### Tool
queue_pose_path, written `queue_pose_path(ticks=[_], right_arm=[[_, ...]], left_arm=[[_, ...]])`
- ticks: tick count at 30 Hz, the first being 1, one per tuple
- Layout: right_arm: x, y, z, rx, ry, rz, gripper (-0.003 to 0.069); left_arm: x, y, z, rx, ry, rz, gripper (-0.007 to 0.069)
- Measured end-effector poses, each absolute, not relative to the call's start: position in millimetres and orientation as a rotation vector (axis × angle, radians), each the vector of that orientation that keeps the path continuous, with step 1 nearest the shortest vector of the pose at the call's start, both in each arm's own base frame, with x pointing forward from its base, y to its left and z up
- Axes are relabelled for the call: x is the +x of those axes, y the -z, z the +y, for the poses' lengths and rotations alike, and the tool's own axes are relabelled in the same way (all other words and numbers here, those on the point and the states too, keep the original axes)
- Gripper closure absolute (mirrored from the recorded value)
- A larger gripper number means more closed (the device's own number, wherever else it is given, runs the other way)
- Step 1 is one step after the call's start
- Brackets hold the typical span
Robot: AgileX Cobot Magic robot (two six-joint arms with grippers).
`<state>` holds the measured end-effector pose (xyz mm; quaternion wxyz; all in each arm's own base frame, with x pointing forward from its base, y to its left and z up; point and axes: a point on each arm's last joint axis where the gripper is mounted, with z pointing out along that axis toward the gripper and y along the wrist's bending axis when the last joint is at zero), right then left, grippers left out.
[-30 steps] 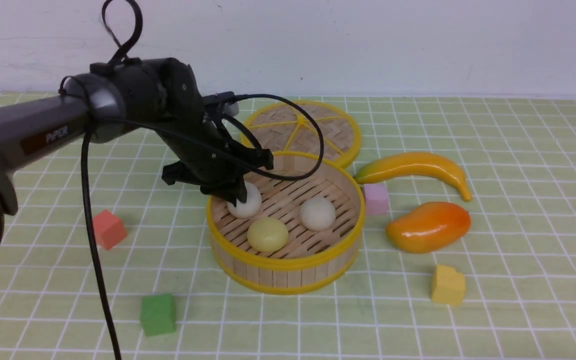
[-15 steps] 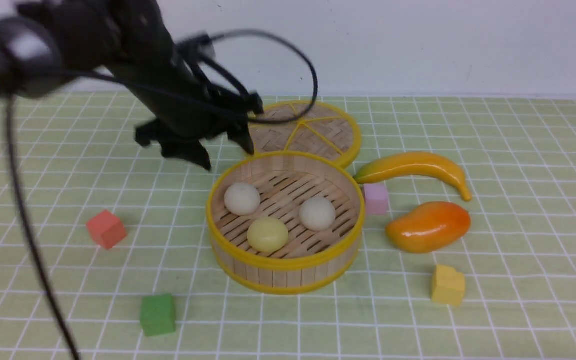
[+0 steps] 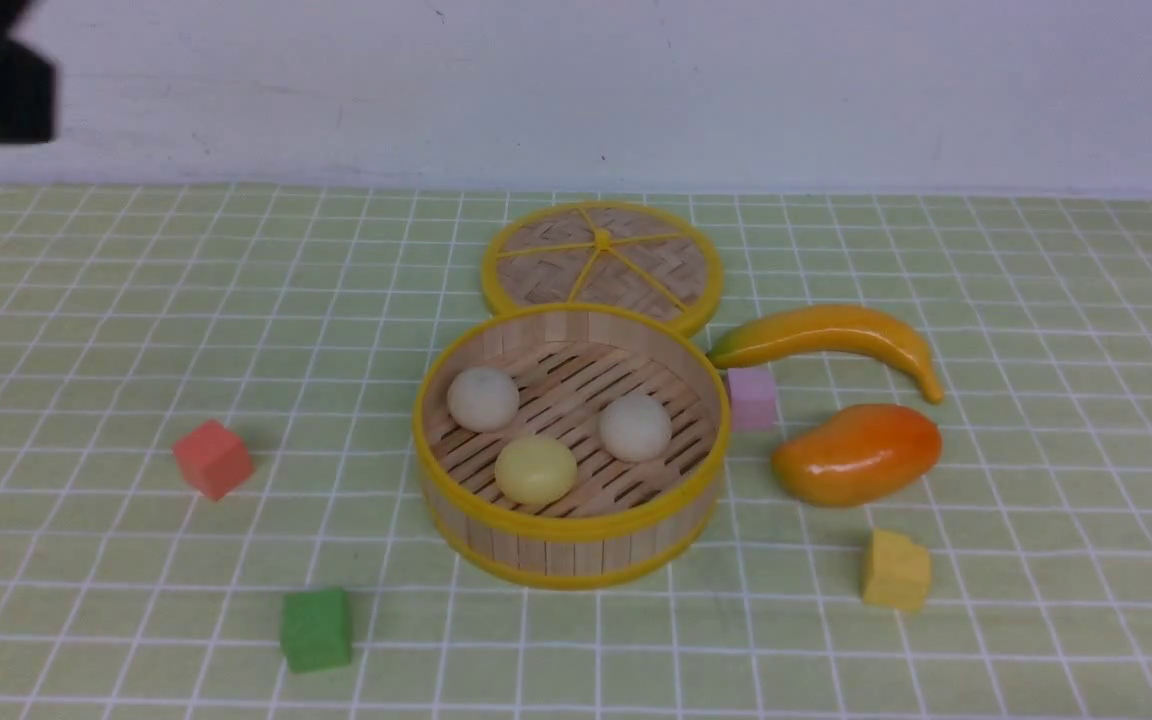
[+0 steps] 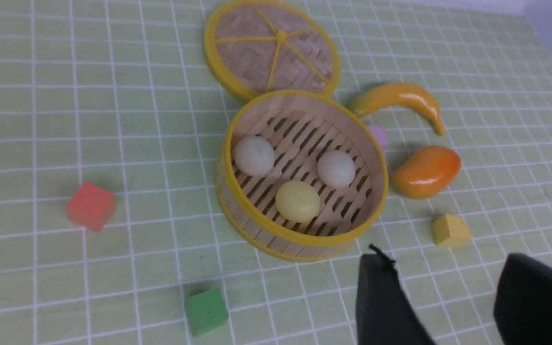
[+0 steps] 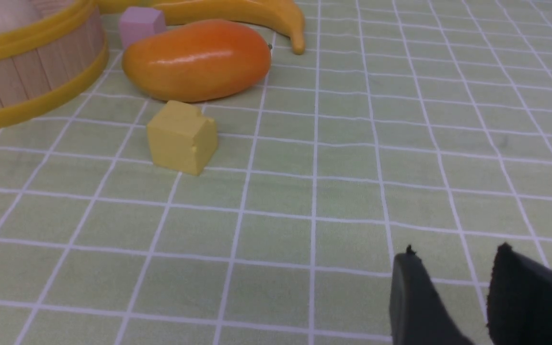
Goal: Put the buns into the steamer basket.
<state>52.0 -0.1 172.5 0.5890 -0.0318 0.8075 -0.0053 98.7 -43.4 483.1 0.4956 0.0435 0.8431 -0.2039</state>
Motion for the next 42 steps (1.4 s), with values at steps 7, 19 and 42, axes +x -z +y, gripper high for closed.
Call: queue_pose_path(ticks=[7,19,42], right_arm=[[52.0,-172.5,-0.1,-0.074,0.012,1.880,0.0420],[52.0,-172.5,-0.1,-0.074,0.012,1.880,0.0420],[52.0,-172.5,-0.1,-0.074,0.012,1.880,0.0420]], left_arm=[[14.8,-417.2,-9.3,0.062,0.483,1.816,0.0579],[8.5,-306.3,-21.8,0.000,0.742,1.891,0.0638],[28.8,-295.5,-11.4,-0.021,0.528,1.735,0.0638]])
